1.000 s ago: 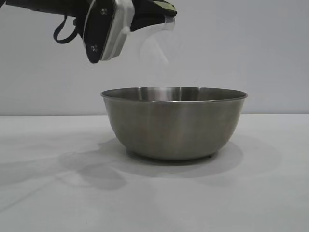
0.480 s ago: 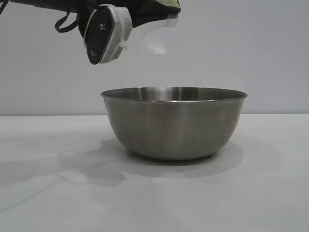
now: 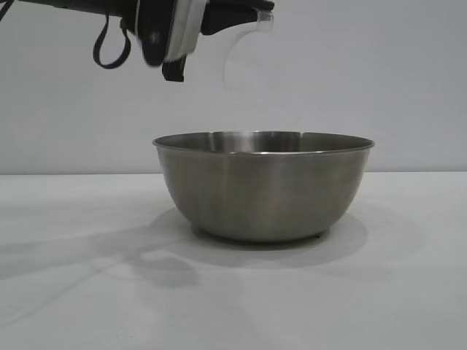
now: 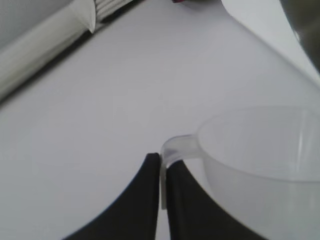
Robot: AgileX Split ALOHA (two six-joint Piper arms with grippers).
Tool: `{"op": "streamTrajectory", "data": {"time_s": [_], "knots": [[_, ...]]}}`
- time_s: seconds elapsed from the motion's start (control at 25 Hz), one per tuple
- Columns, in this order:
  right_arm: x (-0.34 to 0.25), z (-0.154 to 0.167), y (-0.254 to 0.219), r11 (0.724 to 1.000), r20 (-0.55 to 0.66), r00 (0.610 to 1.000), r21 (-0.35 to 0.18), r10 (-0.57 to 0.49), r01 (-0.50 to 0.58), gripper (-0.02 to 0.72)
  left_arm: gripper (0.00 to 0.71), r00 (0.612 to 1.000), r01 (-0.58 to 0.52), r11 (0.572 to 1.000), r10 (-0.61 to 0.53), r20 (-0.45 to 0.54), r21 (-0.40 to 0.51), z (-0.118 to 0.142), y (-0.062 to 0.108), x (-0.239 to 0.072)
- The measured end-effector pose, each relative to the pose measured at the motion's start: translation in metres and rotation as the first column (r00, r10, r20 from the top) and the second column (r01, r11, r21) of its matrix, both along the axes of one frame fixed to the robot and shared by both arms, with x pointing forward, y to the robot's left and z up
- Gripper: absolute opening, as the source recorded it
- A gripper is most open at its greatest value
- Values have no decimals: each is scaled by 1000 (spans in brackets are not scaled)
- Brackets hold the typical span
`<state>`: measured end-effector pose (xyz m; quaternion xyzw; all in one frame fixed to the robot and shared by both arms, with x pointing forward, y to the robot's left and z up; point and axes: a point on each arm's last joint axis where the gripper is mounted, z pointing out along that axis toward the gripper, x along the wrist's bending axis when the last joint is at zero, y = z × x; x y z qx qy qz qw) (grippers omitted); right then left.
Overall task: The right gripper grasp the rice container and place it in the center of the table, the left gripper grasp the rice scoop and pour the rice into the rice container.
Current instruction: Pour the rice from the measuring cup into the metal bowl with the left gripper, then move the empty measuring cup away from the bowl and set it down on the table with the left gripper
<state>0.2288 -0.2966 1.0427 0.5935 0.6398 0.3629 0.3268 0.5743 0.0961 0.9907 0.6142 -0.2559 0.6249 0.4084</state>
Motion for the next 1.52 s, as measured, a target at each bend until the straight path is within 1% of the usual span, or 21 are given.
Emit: {"op": "streamTrajectory", "data": {"time_s": [0.04, 0.12, 0.2, 0.24, 0.28, 0.36, 0.52, 0.68, 0.72, 0.8, 0.88, 0.96, 1.04, 1.12, 1.16, 1.2, 1.28, 1.36, 1.48, 1.52], "knots": [[0, 0, 0, 1000, 0, 1000, 0, 0, 0, 501, 0, 997, -15, 996, 9, -71, -83, 2, 2, 2], [0, 0, 0, 1000, 0, 1000, 0, 0, 0, 501, 0, 981, -76, 964, 26, -194, -255, 9, 7, 6], [0, 0, 0, 1000, 0, 1000, 0, 0, 0, 501, 0, 947, -161, 905, 30, -318, -393, 11, 14, 12], [0, 0, 0, 1000, 0, 1000, 0, 0, 0, 501, 0, 926, -213, 866, 33, -375, -452, 11, 18, 14], [0, 0, 0, 1000, 0, 1000, 0, 0, 0, 501, 0, 906, -264, 829, 38, -421, -494, 10, 22, 16], [0, 0, 0, 1000, 0, 1000, 0, 0, 0, 501, 0, 869, -345, 761, 37, -494, -549, 7, 29, 18], [0, 0, 0, 1000, 0, 1000, 0, 0, 0, 501, 0, 811, -480, 649, 71, -581, -590, -2, 43, 19], [0, 0, 0, 1000, 0, 1000, 0, 0, 0, 501, 0, 730, -629, 492, 110, -674, -601, -16, 63, 17], [0, 0, 0, 1000, 0, 1000, 0, 0, 0, 501, 0, 710, -656, 465, 112, -696, -594, -21, 69, 15], [0, 0, 0, 1000, 0, 1000, 0, 0, 0, 501, 0, 674, -696, 429, 113, -730, -576, -30, 81, 12], [0, 0, 0, 1000, 0, 1000, 0, 0, 0, 501, 0, 639, -730, 404, 117, -761, -551, -40, 93, 7], [0, 0, 0, 1000, 0, 1000, 0, 0, 0, 501, 0, 606, -762, 362, 105, -789, -537, -48, 106, 4], [0, 0, 0, 1000, 0, 1000, 0, 0, 0, 501, 0, 580, -787, 316, 83, -811, -530, -53, 117, 2], [0, 0, 0, 1000, 0, 1000, 0, 0, 0, 501, 0, 563, -803, 276, 63, -824, -528, -56, 127, 2], [0, 0, 0, 1000, 0, 1000, 0, 0, 0, 501, 0, 554, -809, 271, 57, -830, -522, -61, 130, 3], [0, 0, 0, 1000, 0, 1000, 0, 0, 0, 501, 0, 543, -815, 276, 55, -838, -510, -66, 132, 4], [0, 0, 0, 1000, 0, 1000, 0, 0, 0, 501, 0, 512, -824, 312, 53, -858, -472, -81, 131, 5], [0, 0, 0, 1000, 0, 1000, 0, 0, 0, 501, 0, 471, -837, 344, 57, -880, -426, -98, 128, 5], [0, 0, 0, 1000, 0, 1000, 0, 0, 0, 501, 0, 433, -850, 362, 64, -899, -383, -114, 127, 4], [0, 0, 0, 1000, 0, 1000, 0, 0, 0, 501, 0, 425, -852, 365, 66, -903, -375, -117, 127, 4]]}}
